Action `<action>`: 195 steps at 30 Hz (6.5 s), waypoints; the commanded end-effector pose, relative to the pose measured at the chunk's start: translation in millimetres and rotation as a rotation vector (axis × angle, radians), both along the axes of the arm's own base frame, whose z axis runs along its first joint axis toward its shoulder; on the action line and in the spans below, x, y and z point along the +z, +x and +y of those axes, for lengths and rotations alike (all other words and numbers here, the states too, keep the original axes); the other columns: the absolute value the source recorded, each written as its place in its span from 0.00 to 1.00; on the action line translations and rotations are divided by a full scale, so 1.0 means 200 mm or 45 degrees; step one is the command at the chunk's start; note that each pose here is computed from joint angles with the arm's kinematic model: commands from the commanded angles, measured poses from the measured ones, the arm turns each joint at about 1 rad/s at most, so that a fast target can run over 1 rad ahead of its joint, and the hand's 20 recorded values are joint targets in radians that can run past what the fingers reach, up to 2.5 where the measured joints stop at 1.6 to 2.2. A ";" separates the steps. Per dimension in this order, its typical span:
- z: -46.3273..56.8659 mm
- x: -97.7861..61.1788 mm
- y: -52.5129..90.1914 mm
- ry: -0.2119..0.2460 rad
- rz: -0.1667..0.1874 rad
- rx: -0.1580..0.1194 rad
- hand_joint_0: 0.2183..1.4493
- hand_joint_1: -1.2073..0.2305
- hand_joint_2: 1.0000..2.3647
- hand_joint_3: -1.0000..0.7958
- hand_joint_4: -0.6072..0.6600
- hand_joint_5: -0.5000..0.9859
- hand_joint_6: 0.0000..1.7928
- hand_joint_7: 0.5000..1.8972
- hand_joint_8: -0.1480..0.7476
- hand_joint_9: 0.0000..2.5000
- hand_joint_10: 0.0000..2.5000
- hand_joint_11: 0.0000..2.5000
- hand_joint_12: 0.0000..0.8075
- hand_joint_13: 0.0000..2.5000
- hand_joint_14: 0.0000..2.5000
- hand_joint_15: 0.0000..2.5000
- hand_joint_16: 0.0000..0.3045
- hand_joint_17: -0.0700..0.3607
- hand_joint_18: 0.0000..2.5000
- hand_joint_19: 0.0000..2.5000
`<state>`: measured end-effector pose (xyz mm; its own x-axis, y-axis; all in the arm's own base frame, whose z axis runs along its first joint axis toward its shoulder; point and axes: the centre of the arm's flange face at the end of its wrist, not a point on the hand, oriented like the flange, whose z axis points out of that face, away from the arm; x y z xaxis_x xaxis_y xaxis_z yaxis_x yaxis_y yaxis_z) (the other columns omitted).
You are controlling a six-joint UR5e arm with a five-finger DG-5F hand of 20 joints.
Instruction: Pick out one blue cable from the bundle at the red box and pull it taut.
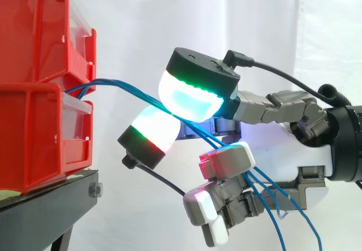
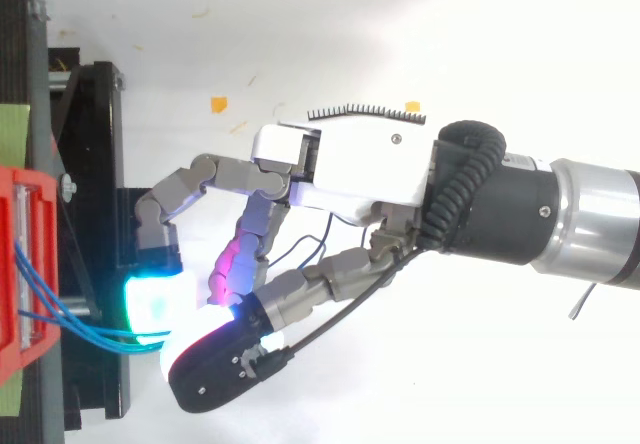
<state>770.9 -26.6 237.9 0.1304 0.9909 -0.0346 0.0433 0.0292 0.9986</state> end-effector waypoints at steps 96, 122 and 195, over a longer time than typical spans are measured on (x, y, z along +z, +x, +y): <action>-0.05 0.02 -0.07 0.023 0.107 0.046 0.31 0.29 0.00 0.32 0.42 0.30 0.51 0.38 0.49 0.59 0.02 0.37 0.44 0.46 0.01 0.28 0.16 0.41 0.38 0.29; -0.01 0.02 -0.06 0.022 0.105 0.052 0.36 0.21 0.01 0.54 0.42 0.29 0.52 0.41 0.55 0.58 0.01 0.37 0.49 0.47 0.01 0.29 0.17 0.44 0.40 0.27; 0.02 0.05 -0.05 0.023 0.091 0.056 0.23 0.56 0.00 0.28 0.47 0.30 0.47 0.33 0.52 0.56 0.01 0.33 0.47 0.44 0.01 0.27 0.17 0.44 0.33 0.29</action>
<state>762.0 -21.8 247.9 0.0848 0.9961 -0.0244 0.1126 0.0148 0.9935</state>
